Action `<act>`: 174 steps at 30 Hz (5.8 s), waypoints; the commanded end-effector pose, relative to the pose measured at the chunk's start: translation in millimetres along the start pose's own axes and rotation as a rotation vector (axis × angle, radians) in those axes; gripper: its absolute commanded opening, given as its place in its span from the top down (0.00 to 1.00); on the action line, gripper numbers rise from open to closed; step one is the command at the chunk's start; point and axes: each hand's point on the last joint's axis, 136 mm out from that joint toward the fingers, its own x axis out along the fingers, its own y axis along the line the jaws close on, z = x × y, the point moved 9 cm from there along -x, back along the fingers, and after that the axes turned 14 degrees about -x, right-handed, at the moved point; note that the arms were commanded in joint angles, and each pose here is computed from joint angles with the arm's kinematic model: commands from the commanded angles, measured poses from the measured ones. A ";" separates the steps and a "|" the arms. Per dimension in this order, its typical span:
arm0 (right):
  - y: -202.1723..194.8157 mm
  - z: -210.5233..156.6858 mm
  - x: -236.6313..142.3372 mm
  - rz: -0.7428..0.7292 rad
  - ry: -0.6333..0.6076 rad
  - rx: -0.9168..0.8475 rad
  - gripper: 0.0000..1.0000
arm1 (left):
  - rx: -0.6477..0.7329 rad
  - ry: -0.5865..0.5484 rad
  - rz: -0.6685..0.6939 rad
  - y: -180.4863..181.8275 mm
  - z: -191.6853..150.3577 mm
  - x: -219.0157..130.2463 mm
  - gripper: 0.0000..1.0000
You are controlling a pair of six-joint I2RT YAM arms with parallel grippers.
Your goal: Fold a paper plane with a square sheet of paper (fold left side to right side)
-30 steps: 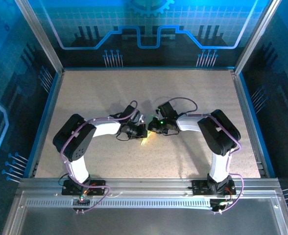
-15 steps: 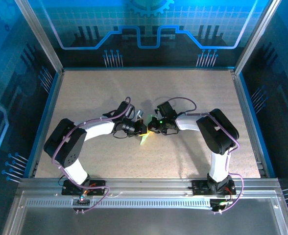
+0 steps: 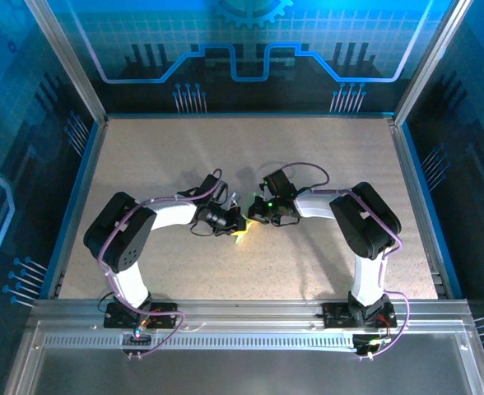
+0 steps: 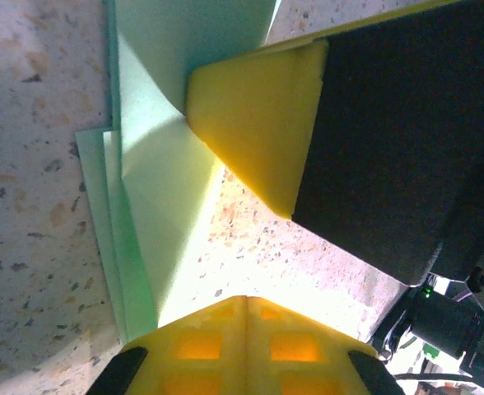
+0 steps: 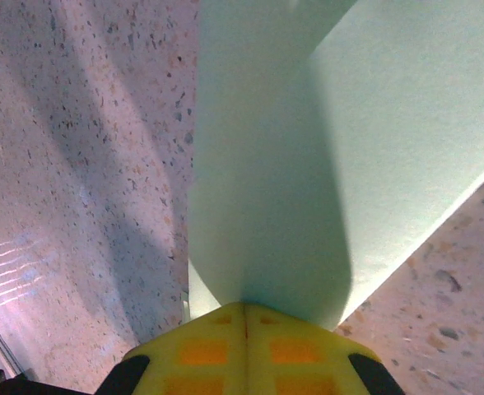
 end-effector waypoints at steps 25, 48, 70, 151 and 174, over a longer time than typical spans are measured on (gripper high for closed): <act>-30.4 -30.5 15.6 -0.152 0.158 0.060 0.99 | -0.040 0.093 0.056 23.6 -6.7 13.4 0.94; -33.2 -31.0 17.7 -0.180 0.194 0.058 0.99 | -0.032 0.122 0.103 37.4 -15.4 13.7 0.95; -36.3 -28.1 18.6 -0.202 0.213 0.062 0.99 | 0.039 0.160 0.181 47.9 -47.2 2.9 0.94; -46.0 23.1 5.7 -0.119 0.111 0.095 0.99 | 0.066 0.071 0.022 -27.8 11.8 -0.5 1.00; -48.9 21.3 8.0 -0.169 0.153 0.084 1.00 | 0.058 0.079 0.107 -11.1 36.4 36.2 1.00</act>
